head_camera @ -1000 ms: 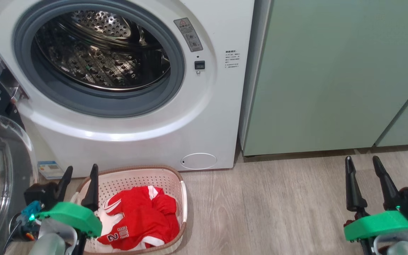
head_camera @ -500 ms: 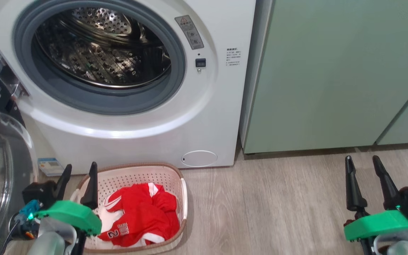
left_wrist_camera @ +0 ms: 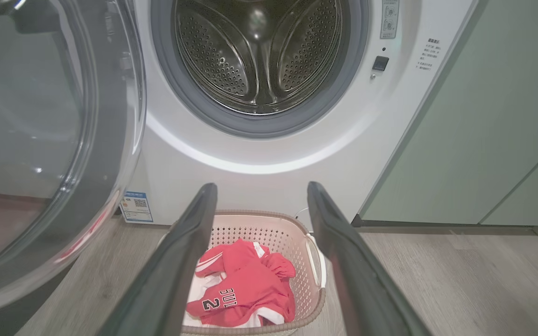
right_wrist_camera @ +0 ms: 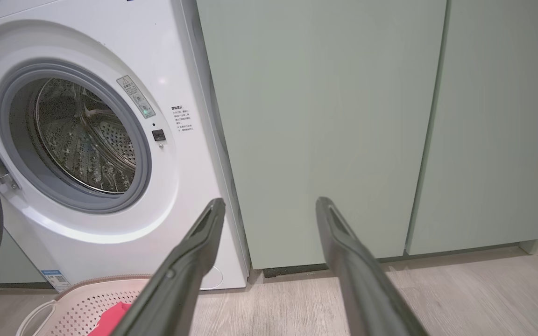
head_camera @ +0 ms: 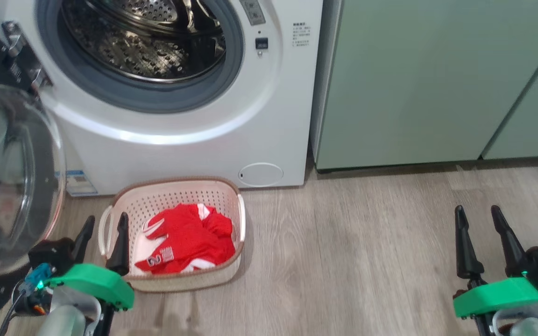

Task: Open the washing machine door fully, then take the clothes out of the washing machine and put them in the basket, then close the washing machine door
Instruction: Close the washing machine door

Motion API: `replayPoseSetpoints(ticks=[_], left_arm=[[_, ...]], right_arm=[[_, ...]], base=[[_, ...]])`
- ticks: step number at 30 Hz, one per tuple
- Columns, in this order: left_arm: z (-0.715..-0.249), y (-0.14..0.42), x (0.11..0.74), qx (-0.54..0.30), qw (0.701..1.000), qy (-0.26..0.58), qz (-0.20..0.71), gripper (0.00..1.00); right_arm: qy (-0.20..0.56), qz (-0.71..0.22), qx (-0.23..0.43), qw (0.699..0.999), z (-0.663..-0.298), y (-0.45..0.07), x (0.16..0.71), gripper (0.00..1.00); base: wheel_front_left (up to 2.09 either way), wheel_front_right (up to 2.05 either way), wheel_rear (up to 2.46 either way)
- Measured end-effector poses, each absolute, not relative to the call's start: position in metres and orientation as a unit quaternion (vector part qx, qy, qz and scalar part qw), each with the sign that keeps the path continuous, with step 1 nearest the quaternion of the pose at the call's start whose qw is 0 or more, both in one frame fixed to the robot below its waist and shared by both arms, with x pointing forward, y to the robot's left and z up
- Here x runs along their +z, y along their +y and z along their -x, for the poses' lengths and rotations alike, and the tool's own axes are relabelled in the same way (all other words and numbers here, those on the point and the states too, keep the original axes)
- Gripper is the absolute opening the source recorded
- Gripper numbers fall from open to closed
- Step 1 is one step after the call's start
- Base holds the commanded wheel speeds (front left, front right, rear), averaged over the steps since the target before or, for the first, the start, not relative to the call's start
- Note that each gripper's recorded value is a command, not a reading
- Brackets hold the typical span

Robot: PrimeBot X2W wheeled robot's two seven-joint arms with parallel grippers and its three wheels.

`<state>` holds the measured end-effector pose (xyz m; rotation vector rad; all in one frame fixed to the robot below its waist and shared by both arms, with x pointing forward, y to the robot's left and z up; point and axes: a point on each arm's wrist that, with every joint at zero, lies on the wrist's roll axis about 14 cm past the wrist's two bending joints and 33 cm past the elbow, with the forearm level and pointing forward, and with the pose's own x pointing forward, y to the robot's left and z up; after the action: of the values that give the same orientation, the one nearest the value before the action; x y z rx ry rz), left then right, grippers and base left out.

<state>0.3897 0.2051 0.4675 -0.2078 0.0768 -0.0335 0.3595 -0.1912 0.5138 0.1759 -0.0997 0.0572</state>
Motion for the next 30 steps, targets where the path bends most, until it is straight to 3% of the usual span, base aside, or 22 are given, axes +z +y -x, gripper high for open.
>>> replayPoseSetpoints(ticks=[10, 20, 30], left_arm=[[-0.387, 0.202, 0.468, -0.023, 0.994, 0.037, 0.105, 1.00], [-0.382, 0.207, 0.467, -0.012, 0.993, 0.037, 0.112, 1.00], [-0.361, 0.244, 0.467, 0.046, 0.991, 0.029, 0.121, 1.00]], right_arm=[[-0.051, -0.088, 0.030, 0.994, -0.360, -0.190, 0.515, 1.00], [-0.052, -0.088, 0.035, 0.994, -0.362, -0.187, 0.516, 1.00], [-0.048, -0.095, 0.083, 0.991, -0.378, -0.152, 0.516, 1.00]], base=[[-1.09, 1.09, 0.00], [0.00, 0.00, 0.00], [0.00, 0.00, 0.00]])
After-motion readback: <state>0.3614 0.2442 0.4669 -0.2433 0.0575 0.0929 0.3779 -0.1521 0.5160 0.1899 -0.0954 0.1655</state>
